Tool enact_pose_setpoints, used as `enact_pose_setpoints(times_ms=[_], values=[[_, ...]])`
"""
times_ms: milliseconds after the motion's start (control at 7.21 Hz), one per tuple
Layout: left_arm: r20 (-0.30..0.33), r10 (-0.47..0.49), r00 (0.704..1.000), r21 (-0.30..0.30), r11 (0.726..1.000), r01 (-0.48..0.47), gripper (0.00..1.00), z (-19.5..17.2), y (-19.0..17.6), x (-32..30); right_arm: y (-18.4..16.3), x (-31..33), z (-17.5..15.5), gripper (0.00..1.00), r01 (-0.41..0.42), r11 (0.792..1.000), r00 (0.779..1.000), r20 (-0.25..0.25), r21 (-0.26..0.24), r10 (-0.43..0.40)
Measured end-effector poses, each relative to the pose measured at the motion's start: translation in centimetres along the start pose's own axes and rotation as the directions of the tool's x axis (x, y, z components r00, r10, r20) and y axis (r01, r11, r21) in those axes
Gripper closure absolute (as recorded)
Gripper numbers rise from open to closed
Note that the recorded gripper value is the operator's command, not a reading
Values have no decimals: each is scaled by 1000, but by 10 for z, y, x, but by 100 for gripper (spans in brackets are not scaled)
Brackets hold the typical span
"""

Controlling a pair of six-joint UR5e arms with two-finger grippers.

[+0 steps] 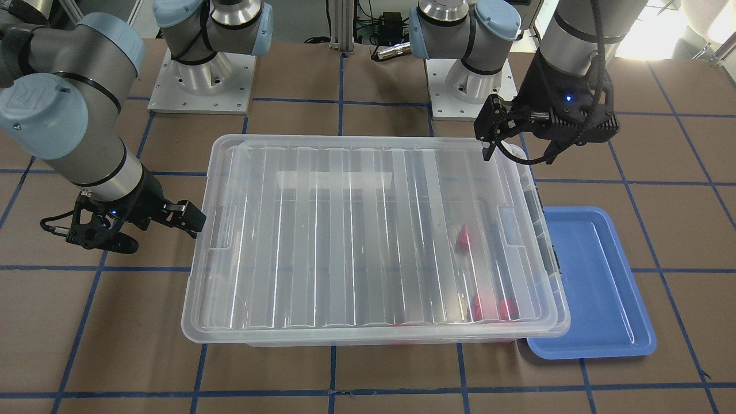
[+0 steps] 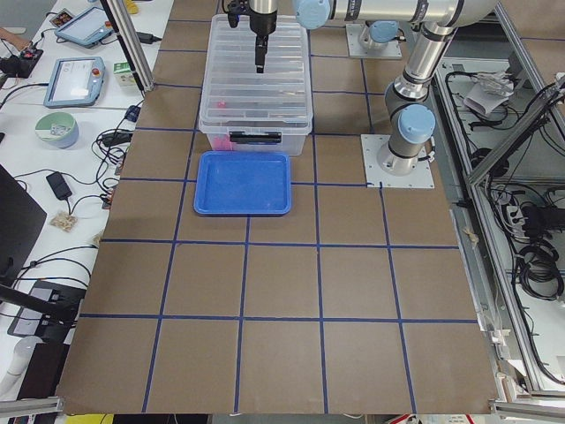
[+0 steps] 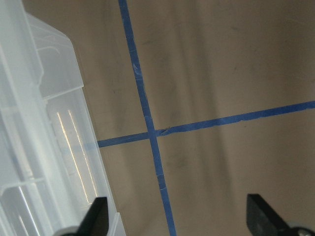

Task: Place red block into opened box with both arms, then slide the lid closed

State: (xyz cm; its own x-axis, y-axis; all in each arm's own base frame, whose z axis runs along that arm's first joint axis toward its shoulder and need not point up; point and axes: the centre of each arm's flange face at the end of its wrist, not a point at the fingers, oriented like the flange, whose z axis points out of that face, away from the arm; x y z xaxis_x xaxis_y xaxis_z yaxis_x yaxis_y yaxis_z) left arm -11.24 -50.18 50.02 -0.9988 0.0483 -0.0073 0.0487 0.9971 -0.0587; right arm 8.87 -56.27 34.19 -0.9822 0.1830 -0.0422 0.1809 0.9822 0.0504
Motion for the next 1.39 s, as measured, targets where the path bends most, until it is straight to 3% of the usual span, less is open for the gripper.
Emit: enact_pose_setpoints(times_ms=[277, 554, 693, 970, 1386], values=[[-1, -2, 1000, -12, 1000, 2, 0, 0, 1, 0, -3, -3, -16, 0, 11, 999, 1000, -1, 37, -11], [-2, -2, 1000, -17, 1000, 2, 0, 1, 1, 0, 0, -6, -83, 0, 16, 995, 1000, 1, 103, -16], [-3, -2, 1000, -16, 1000, 2, 0, 0, 2, 0, 9, -8, -122, 0, 14, 994, 1000, 2, 111, -14], [-5, -2, 1000, -14, 1000, 2, 0, -1, 3, 1, 33, -18, -175, 0, 36, 996, 999, -6, 87, -35], [-8, -2, 1000, -16, 1000, 2, 0, 0, 2, 1, 59, -42, -191, 0, 89, 994, 996, -10, 67, -89]])
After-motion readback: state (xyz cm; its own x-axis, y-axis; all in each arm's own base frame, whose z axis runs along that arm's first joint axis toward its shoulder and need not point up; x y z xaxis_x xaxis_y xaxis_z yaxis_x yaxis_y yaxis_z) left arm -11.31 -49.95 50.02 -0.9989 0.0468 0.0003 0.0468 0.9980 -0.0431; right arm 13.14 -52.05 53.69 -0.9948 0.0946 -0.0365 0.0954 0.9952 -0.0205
